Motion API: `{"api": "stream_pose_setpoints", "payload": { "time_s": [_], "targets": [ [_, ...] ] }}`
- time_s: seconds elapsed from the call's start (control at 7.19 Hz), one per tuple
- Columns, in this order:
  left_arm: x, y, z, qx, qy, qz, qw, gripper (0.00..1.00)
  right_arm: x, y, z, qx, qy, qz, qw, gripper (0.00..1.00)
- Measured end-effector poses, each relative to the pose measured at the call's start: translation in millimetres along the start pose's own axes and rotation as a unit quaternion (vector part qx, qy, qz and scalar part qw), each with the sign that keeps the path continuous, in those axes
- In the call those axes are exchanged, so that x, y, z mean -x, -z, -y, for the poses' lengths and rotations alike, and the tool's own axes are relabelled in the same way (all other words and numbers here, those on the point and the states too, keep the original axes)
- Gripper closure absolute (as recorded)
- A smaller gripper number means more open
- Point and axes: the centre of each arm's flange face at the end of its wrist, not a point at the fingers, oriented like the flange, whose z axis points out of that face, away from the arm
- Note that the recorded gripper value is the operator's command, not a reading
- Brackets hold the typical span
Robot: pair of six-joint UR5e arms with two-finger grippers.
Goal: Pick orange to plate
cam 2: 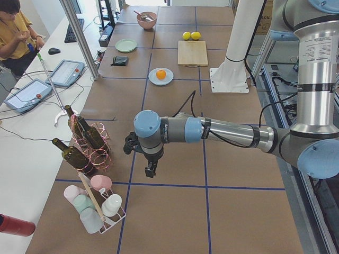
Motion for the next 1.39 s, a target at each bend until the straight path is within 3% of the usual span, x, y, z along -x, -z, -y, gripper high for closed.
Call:
{"api": "stream_pose_setpoints", "payload": {
  "time_s": [0.7,1.39],
  "targets": [
    [-0.3,1.0,2.0,0.000,-0.002,0.005,1.0000,0.00,-0.4,-2.9,-2.7,-0.009,0.011,-0.004,0.9999,0.00],
    [-1.9,2.5,3.0,-0.003,-0.005,0.005,1.0000,0.00,0.4,-13.6,-7.6,0.000,0.014,-0.005,0.9999,0.00]
  ]
}}
